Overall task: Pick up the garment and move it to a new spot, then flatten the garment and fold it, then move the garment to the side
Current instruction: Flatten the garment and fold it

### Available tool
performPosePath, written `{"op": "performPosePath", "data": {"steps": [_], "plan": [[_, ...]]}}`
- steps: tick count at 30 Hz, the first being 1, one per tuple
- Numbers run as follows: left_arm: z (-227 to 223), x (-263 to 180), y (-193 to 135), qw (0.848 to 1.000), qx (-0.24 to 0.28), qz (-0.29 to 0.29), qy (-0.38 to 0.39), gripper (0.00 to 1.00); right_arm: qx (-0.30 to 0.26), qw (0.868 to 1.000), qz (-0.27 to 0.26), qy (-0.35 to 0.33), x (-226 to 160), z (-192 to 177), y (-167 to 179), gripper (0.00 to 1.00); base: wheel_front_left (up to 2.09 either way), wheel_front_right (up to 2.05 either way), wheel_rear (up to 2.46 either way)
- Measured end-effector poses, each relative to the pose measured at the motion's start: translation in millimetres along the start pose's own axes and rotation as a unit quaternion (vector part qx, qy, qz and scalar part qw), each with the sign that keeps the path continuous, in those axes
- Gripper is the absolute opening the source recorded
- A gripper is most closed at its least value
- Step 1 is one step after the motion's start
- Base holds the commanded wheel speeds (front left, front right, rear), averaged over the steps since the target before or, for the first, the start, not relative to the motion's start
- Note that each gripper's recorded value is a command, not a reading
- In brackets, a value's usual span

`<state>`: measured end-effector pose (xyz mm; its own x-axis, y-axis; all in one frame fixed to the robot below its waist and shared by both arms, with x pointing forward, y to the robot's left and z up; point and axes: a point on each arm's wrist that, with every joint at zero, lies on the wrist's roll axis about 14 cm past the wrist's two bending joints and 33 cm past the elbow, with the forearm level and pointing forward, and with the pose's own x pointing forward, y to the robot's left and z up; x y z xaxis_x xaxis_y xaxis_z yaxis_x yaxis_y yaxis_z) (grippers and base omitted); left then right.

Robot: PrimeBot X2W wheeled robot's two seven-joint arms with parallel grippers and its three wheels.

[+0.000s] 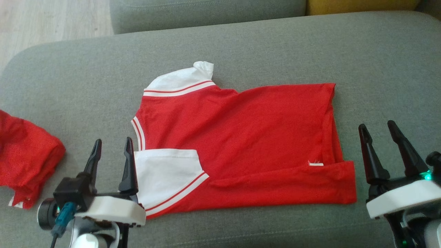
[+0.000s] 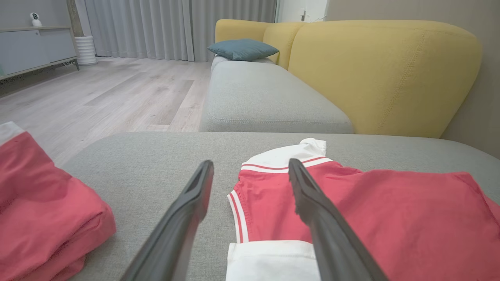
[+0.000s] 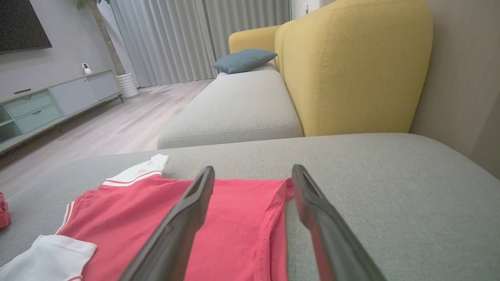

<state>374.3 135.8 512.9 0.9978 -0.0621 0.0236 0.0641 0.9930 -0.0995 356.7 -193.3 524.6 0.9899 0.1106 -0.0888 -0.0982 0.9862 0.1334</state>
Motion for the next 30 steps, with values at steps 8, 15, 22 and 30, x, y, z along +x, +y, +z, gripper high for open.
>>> {"op": "performPosePath", "data": {"steps": [8,15,22,30], "plan": [[-12,14,-3,1.000,0.004,-0.013,0.026,1.00,0.011,1.000,-0.007,0.020,6,-12,-2,1.00,0.00,0.00,0.00],[7,110,-38,0.996,0.011,-0.086,0.002,1.00,0.025,0.998,-0.005,0.049,28,-33,-3,1.00,0.00,0.00,0.00],[-29,178,-67,0.991,0.009,-0.119,0.058,1.00,0.039,0.997,-0.019,0.069,40,-51,-13,1.00,0.00,0.00,0.00],[-122,194,-70,0.970,0.040,-0.120,0.209,1.00,0.051,0.992,-0.042,0.108,34,-78,-25,1.00,0.00,0.00,0.00]]}}
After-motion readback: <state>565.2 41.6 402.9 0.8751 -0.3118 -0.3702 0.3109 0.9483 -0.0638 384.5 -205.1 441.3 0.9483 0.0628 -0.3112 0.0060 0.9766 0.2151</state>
